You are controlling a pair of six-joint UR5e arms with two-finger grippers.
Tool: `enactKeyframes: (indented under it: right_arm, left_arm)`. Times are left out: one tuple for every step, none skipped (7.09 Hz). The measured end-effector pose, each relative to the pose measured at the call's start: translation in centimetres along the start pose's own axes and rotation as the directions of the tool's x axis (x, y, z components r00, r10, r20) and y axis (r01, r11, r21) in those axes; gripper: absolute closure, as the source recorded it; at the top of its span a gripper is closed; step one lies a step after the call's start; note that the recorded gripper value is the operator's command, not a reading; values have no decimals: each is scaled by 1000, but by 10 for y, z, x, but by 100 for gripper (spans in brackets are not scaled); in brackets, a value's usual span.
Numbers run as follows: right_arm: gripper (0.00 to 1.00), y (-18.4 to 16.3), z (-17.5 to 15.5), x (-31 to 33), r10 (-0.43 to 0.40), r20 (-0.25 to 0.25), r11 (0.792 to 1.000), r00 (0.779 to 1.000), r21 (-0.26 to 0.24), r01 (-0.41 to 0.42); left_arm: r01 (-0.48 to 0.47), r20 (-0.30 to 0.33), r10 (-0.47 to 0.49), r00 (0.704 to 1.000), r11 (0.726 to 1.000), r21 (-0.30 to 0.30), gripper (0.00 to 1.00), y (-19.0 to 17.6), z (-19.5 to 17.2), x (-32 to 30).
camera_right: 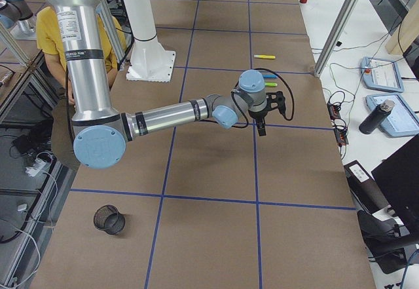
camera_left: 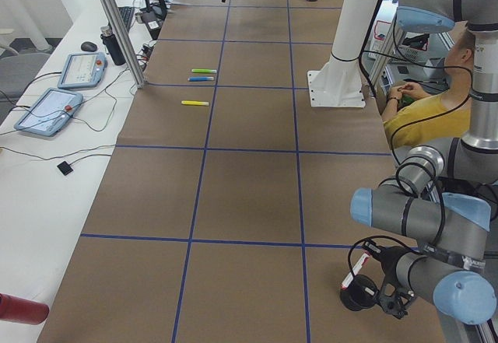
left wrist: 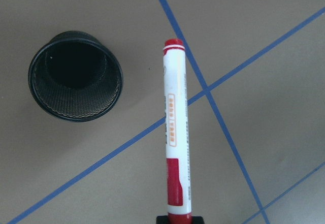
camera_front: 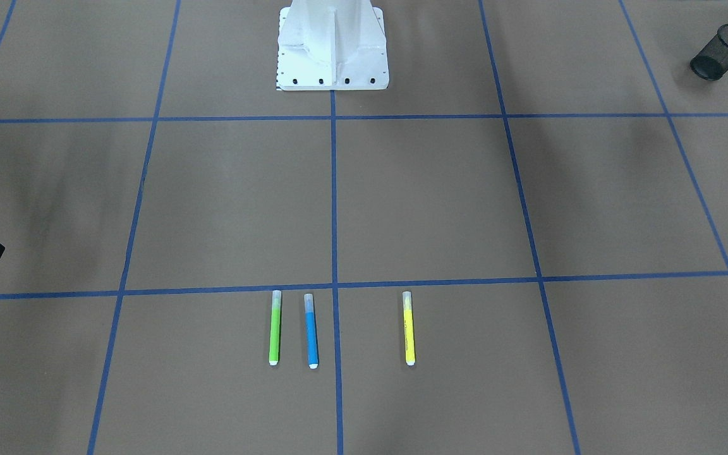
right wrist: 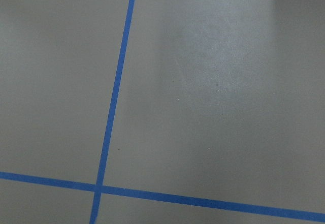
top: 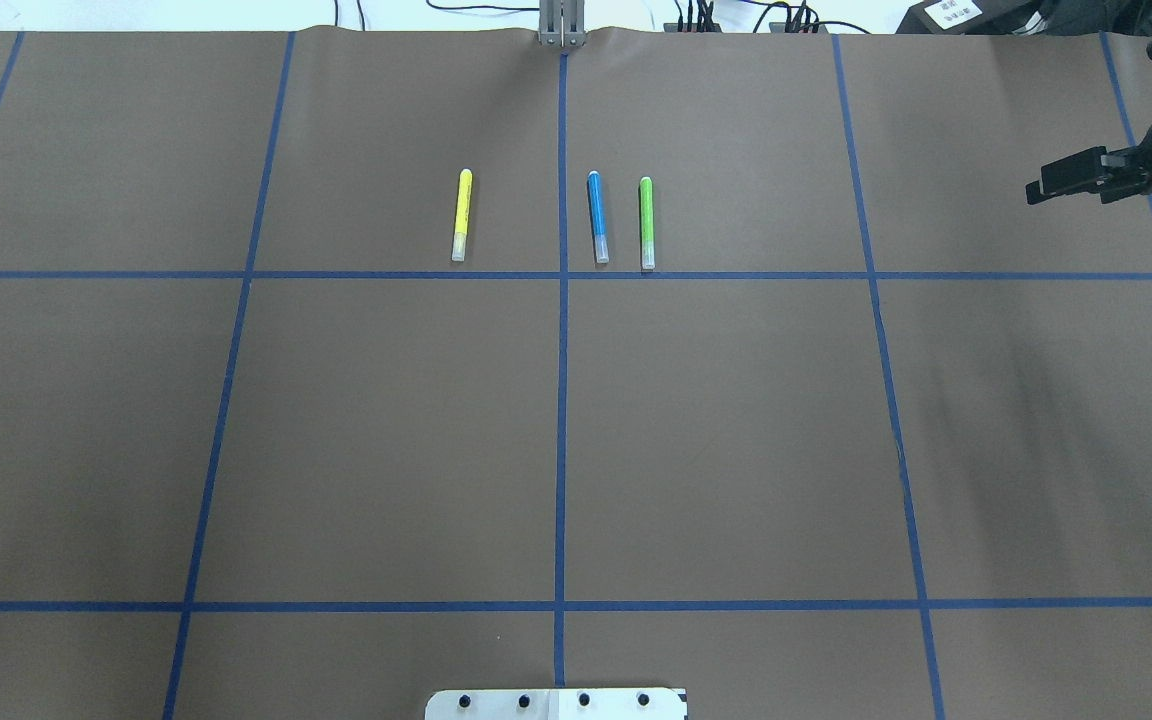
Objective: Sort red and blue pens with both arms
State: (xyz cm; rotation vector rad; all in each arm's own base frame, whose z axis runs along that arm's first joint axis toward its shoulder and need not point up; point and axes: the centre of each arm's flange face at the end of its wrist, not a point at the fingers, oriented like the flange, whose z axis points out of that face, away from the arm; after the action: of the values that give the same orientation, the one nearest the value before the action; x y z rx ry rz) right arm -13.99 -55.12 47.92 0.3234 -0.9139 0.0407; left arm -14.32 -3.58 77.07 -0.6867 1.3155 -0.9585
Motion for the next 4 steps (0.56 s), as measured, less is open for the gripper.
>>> enactKeyframes:
  right_arm:
    - [1, 1, -1, 0, -1, 1, 1000, 1000, 1, 1]
    - [1, 1, -2, -1, -3, 2, 1000, 1000, 2, 3]
    - [1, 1, -2, -3, -5, 4, 1000, 1000, 2, 5]
    - [1, 2, -1, -4, -8, 5, 1000, 1000, 2, 8]
  left_arm:
    - [71, -23, -73, 997, 996, -47, 100, -2, 10, -14]
    - [127, -28, -130, 991, 988, -82, 100, 0, 16, -23]
    - [166, -28, -170, 985, 981, -105, 100, 1, 19, -28]
    - [188, -33, -193, 981, 975, -116, 100, 0, 21, -32]
